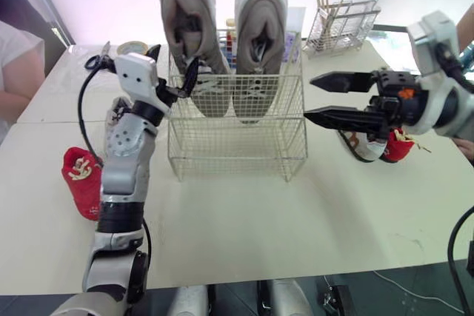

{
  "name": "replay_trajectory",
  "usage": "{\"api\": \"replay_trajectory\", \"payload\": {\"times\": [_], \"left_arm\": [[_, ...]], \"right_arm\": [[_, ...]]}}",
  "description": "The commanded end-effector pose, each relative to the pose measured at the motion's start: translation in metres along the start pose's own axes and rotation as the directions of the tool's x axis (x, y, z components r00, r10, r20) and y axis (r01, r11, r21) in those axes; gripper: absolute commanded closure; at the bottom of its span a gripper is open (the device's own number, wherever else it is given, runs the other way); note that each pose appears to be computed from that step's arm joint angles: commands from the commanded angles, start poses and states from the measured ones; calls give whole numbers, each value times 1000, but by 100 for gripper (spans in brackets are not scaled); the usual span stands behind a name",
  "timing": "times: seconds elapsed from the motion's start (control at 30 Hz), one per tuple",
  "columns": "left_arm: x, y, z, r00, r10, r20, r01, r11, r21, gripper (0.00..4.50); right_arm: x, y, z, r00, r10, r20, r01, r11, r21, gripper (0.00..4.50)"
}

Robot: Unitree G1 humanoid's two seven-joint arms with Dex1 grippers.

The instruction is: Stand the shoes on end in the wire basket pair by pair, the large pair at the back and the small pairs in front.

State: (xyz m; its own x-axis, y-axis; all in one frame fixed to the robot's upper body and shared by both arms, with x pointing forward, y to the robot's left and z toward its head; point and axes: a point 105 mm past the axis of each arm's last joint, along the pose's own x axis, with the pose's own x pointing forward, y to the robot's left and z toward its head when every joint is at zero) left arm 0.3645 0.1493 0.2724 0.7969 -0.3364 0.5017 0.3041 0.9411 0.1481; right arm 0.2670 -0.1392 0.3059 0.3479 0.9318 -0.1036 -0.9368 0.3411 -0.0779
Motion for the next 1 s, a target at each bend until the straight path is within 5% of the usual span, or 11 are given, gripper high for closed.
{"api": "replay_trajectory", "payload": {"times": [0.03,0.3,0.43,0.67,0.73,0.83,1.0], "left_arm": [[-16,-11,38,998,-54,45,56,998,-42,8],[-57,-9,58,981,-114,-160,99,990,-95,8],[-67,-7,76,966,-211,-150,178,962,-206,8],[-95,-55,46,834,-442,-330,336,882,-331,8],[-102,-78,45,778,-541,-321,427,829,-361,8],[-111,-95,39,710,-632,-311,490,761,-426,8],[-126,-119,42,579,-789,-208,590,581,-560,8]], "right_arm": [[2,-2,8,1000,10,29,-9,999,-43,0],[8,-14,7,999,25,36,-23,999,-37,0],[7,-43,23,985,-85,149,89,996,-20,0],[-30,-90,-1,906,-364,218,333,928,164,0],[-48,-103,-23,851,-492,184,464,868,179,0],[-83,-118,-45,671,-718,184,698,696,172,0],[-127,-87,-98,525,-850,45,848,526,60,0]]}}
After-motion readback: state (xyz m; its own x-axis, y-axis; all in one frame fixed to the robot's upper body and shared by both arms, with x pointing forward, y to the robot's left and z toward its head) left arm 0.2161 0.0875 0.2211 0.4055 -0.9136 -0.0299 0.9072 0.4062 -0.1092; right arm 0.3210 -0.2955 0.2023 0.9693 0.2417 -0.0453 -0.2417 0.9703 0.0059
